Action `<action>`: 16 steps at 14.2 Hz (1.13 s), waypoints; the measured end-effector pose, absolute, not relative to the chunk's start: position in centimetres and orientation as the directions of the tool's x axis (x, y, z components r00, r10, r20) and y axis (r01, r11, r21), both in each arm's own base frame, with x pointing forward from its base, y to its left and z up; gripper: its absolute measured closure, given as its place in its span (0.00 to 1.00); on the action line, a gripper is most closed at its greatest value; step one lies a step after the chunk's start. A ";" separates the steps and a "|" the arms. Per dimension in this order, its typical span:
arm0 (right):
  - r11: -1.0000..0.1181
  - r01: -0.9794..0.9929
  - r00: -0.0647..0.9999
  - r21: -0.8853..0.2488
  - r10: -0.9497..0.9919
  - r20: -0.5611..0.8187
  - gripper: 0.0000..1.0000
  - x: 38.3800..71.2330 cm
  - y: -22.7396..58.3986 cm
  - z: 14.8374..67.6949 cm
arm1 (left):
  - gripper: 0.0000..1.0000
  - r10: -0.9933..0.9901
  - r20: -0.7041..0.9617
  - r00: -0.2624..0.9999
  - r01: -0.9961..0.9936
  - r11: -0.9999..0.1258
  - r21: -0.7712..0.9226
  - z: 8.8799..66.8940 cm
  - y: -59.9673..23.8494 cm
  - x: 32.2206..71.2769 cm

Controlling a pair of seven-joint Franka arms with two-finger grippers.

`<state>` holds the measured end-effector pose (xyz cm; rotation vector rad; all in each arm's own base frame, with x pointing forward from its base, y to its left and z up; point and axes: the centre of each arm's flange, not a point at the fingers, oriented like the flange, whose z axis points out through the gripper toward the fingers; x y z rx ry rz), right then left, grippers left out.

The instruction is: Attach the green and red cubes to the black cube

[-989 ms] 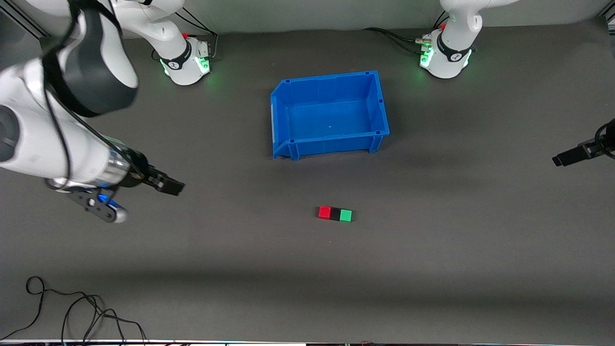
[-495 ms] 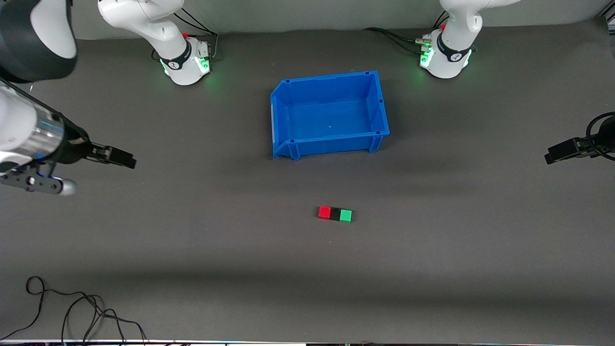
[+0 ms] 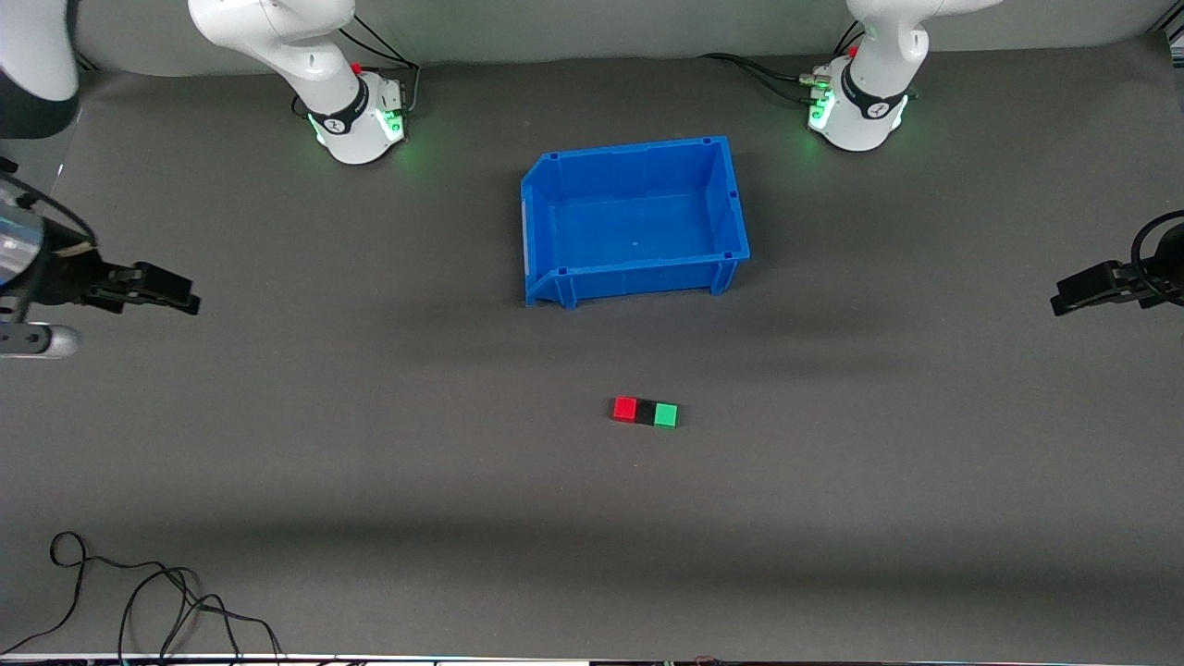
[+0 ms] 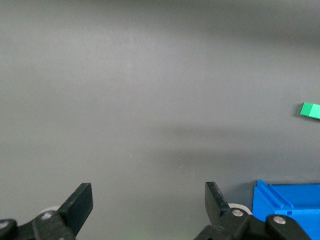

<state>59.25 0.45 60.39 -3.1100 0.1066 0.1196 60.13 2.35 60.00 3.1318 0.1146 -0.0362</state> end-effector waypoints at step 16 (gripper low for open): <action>-0.999 -0.038 0.997 0.000 -0.038 -0.067 0.00 58.2 -2.2 61.2 | 0.00 0.037 0.071 0.997 0.037 -0.999 0.002 59.7 0.1 60.2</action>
